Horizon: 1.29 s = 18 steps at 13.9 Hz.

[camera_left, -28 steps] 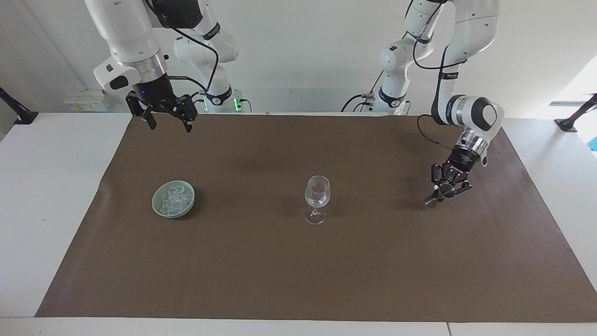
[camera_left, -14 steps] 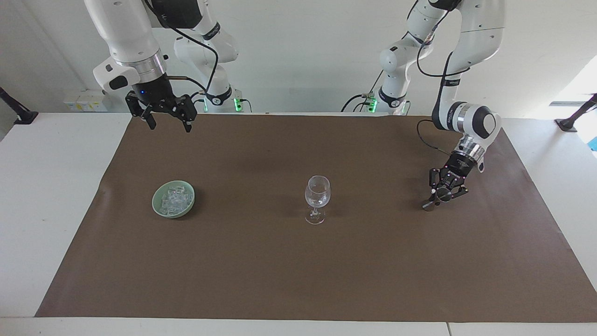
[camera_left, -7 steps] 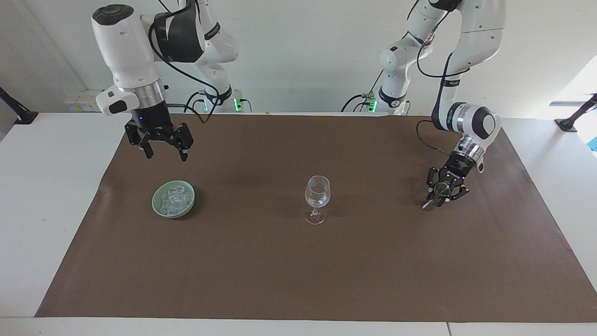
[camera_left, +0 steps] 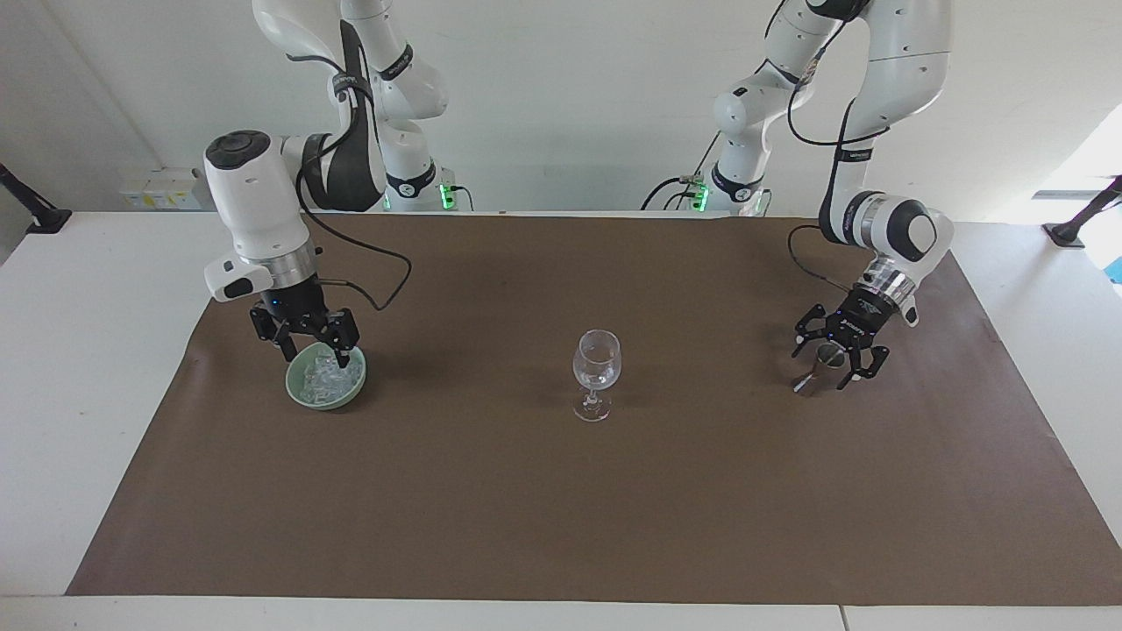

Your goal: Pour wine and add ice with both arms

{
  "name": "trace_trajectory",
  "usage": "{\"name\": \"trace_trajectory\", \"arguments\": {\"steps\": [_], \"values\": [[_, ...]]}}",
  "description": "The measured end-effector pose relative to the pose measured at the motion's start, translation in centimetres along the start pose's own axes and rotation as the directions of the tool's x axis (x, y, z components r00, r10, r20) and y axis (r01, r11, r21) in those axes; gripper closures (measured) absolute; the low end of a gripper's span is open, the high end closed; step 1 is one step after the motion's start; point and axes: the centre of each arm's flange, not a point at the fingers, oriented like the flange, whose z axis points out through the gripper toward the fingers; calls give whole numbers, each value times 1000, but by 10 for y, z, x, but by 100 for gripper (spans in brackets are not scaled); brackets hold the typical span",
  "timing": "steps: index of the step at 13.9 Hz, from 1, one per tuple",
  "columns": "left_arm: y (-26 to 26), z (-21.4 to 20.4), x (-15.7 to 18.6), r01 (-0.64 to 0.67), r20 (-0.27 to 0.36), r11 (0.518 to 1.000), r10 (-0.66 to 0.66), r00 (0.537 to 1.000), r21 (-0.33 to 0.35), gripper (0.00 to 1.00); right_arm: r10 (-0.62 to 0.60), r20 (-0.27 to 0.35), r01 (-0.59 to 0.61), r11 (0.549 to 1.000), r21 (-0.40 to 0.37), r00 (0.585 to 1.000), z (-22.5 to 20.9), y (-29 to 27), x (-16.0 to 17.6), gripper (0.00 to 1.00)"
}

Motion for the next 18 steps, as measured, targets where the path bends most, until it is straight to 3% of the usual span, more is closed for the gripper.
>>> {"name": "trace_trajectory", "arguments": {"steps": [3, 6, 9, 13, 14, 18], "values": [[16, -11, -11, -152, -78, 985, 158, 984, 78, 0, 19, 29, -19, 1000, -9, 999, 38, 17, -20, 8], [27, -27, -33, -331, -165, 926, 361, 918, 182, 0, 26, 49, -25, 1000, -17, 998, 68, 32, -36, 11], [30, -45, -61, -479, -238, 828, 548, 802, 290, 0, 23, 58, -22, 1000, -17, 998, 74, 32, -43, 17], [31, -64, -90, -588, -293, 705, 704, 647, 396, 0, 21, 56, -20, 1000, -15, 998, 73, 31, -42, 62], [31, -68, -98, -608, -301, 674, 735, 607, 420, 0, 19, 55, -19, 1000, -15, 998, 72, 30, -42, 69], [39, -83, -133, -673, -302, 531, 847, 437, 514, 0, 13, 36, -13, 1000, -11, 999, 62, 26, -39, 69]]}}
